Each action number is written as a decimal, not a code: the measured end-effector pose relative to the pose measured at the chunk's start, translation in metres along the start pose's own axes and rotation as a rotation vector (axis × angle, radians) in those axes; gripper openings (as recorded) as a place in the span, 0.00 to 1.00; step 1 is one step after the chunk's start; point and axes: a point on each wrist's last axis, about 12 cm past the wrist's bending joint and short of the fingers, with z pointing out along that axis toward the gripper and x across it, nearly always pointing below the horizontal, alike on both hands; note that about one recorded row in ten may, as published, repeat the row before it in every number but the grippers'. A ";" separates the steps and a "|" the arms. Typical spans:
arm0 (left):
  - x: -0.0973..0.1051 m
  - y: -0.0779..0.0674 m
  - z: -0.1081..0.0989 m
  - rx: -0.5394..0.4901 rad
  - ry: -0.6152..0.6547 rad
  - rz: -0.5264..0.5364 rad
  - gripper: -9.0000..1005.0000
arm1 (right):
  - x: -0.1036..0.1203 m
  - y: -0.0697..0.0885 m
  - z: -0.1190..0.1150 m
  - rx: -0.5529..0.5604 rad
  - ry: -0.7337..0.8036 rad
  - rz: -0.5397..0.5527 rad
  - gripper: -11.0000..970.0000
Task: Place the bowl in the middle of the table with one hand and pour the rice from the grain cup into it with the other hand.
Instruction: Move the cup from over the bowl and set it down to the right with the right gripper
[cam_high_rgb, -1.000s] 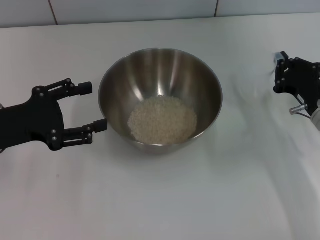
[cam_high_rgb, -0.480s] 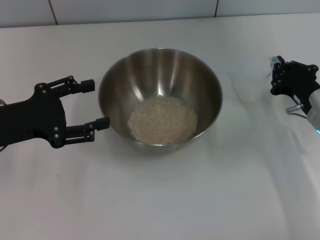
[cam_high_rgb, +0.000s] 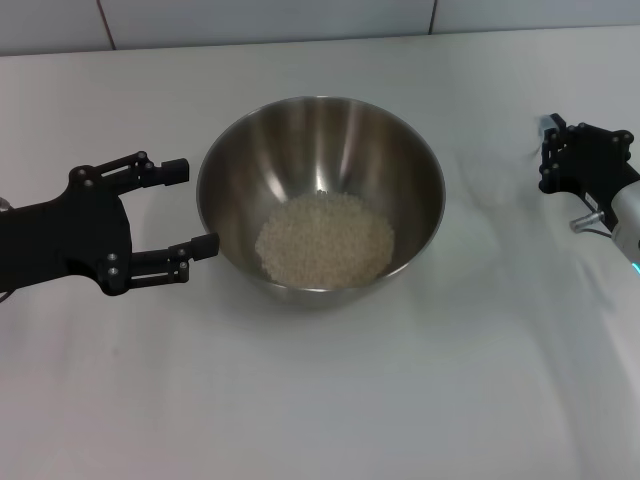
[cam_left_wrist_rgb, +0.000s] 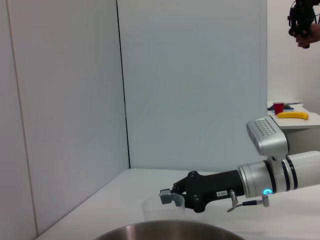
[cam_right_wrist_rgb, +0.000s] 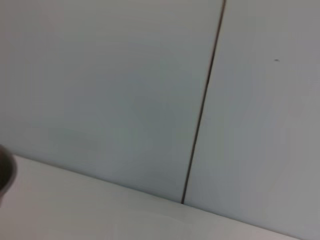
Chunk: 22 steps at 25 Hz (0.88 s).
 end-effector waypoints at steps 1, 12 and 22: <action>0.000 0.000 0.000 -0.001 0.000 0.000 0.83 | 0.000 0.000 -0.001 -0.008 0.000 -0.007 0.10; -0.001 0.000 -0.001 -0.004 0.001 0.004 0.83 | 0.004 -0.004 -0.006 -0.001 0.011 -0.008 0.25; 0.000 0.000 -0.001 -0.001 0.003 0.002 0.83 | 0.011 0.000 -0.013 -0.029 0.026 -0.022 0.60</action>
